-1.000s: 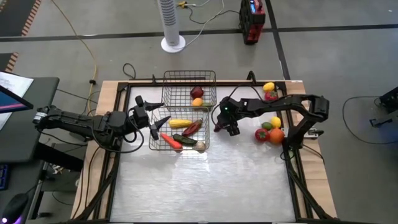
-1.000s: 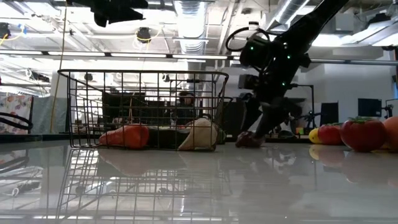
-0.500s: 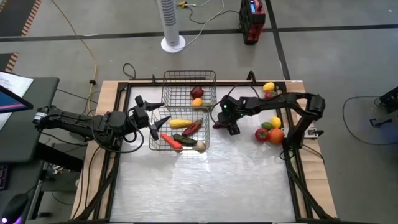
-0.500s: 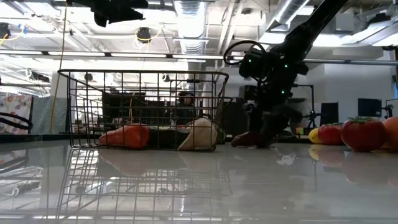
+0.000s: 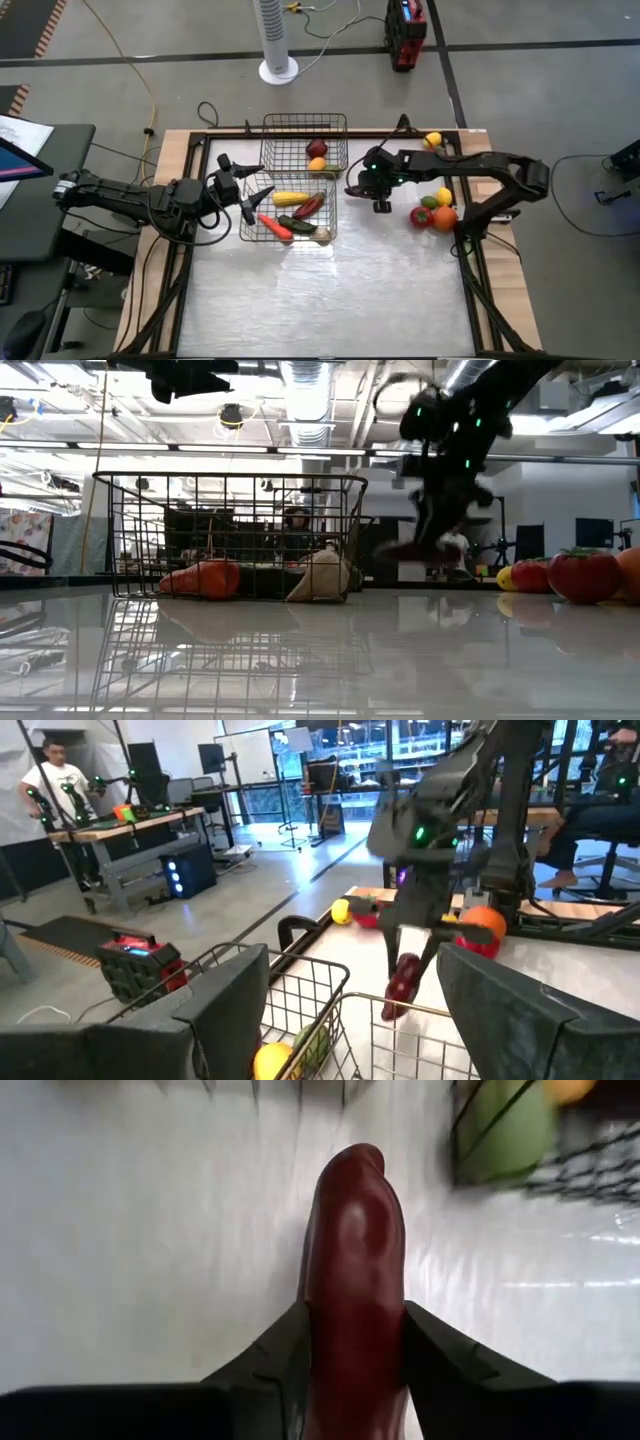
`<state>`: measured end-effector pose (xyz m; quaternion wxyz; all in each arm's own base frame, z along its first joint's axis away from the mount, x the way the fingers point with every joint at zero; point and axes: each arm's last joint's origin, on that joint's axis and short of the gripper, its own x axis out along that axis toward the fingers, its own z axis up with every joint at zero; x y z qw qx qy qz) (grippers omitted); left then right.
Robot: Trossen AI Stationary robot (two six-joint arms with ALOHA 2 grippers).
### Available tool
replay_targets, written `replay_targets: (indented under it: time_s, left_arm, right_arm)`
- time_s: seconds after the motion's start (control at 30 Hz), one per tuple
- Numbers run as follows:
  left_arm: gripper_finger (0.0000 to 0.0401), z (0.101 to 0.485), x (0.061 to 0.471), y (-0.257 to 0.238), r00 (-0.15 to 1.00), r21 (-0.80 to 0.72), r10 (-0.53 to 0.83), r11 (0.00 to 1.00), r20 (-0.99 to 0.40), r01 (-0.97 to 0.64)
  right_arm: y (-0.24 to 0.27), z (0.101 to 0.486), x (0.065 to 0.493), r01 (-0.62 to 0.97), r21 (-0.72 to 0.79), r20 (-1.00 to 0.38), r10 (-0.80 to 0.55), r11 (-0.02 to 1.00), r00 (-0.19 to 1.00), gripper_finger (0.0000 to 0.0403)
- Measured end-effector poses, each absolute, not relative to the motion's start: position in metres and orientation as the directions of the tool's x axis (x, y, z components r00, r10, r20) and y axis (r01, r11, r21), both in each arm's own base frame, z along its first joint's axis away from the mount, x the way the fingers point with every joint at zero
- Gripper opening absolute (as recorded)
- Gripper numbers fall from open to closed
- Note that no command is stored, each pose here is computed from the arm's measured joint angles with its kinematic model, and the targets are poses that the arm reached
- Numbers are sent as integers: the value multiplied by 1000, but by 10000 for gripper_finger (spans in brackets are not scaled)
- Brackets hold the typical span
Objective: Sort produce into baskets
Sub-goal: Put the red chili pepper into the bottom wire basket
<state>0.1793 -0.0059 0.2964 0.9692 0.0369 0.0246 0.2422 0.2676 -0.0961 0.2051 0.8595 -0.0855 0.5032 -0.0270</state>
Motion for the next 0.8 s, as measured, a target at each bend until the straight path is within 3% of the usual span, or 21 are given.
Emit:
replay_targets:
  time_s: [0.2,0.4,0.6,0.7,0.8]
  left_arm:
    - [279,297,179,-6,885,77,464,884,-29,-461]
    - [279,298,179,-6,886,62,464,885,-15,-462]
    - [279,300,180,-6,887,61,463,885,-2,-462]
    - [279,300,180,-6,887,62,463,885,1,-462]
    - [279,300,180,-7,889,60,458,888,-1,-457]
  right_arm:
    - [-77,260,266,35,-158,-753,-143,987,642,177]
    - [-62,298,281,97,-97,-537,-134,991,833,181]
    - [-47,294,325,60,-46,-312,-71,997,947,182]
    - [-39,281,346,0,-44,-278,-12,999,961,199]
    - [-37,271,363,-23,-31,-342,11,999,940,231]
